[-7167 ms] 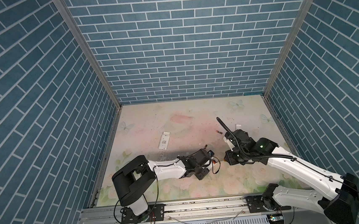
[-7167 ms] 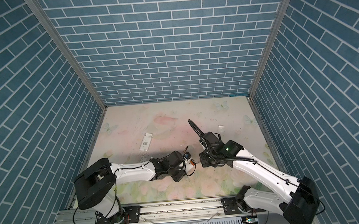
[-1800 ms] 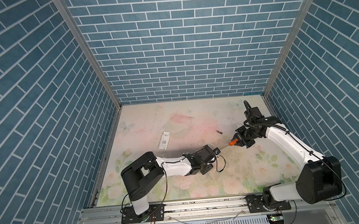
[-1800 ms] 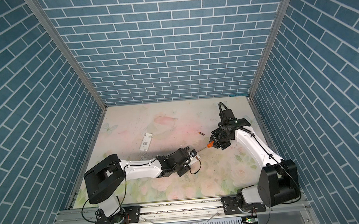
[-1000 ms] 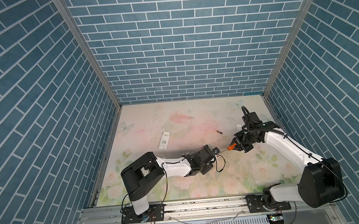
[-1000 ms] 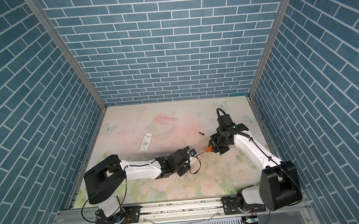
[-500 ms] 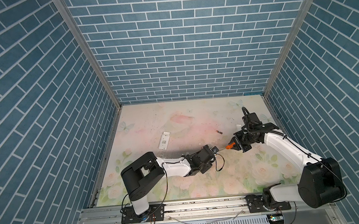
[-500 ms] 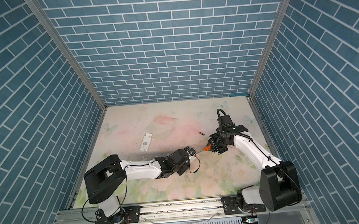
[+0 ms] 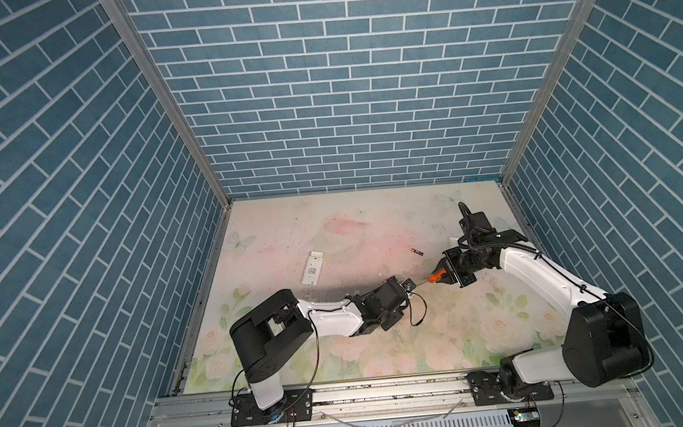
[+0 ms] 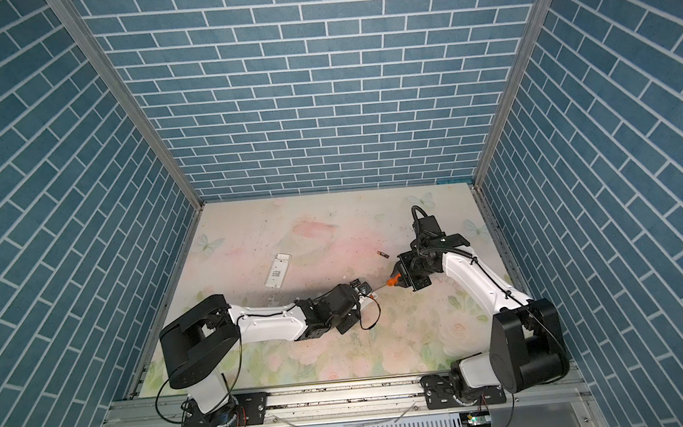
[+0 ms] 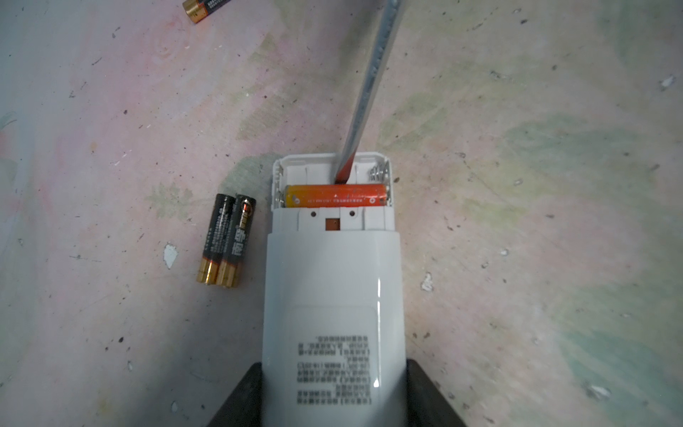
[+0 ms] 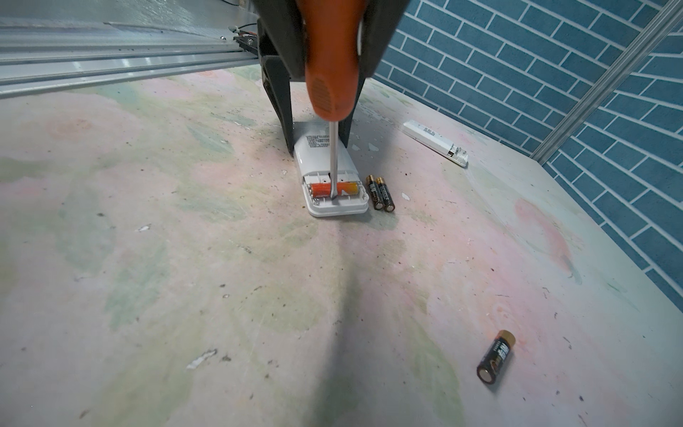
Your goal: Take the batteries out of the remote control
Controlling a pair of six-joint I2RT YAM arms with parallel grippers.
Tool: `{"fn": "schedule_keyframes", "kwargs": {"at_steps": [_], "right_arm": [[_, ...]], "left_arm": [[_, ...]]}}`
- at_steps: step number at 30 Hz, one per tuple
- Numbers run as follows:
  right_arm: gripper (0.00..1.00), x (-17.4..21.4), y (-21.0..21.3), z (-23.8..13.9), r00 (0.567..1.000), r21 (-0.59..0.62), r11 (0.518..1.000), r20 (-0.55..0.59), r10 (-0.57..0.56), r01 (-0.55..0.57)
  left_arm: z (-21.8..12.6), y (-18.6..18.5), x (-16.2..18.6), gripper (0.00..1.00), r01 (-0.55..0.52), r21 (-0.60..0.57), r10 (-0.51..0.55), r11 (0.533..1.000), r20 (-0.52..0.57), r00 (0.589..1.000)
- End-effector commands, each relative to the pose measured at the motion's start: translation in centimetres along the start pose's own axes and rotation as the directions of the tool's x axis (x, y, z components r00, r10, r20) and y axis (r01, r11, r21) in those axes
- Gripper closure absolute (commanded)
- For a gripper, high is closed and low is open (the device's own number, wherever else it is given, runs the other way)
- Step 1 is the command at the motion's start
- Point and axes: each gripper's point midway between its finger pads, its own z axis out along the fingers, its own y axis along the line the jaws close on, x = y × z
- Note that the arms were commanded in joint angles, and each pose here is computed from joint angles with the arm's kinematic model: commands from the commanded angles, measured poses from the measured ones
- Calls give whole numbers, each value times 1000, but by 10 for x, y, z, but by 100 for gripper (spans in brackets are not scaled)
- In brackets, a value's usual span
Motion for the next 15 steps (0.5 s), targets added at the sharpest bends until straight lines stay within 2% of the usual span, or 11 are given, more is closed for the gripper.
{"fn": "schedule_keyframes", "kwargs": {"at_steps": [1,15], "right_arm": [[100,6,-1,10,997,33,998,-45,58,-57],[100,-8,-8,23,998,159,987,-57,16,-7]], "left_arm": [[12,-23,48,80,-95,93,107,991,-130,986],[18,-33,54,80,-116,126,134,985,-146,980]]}}
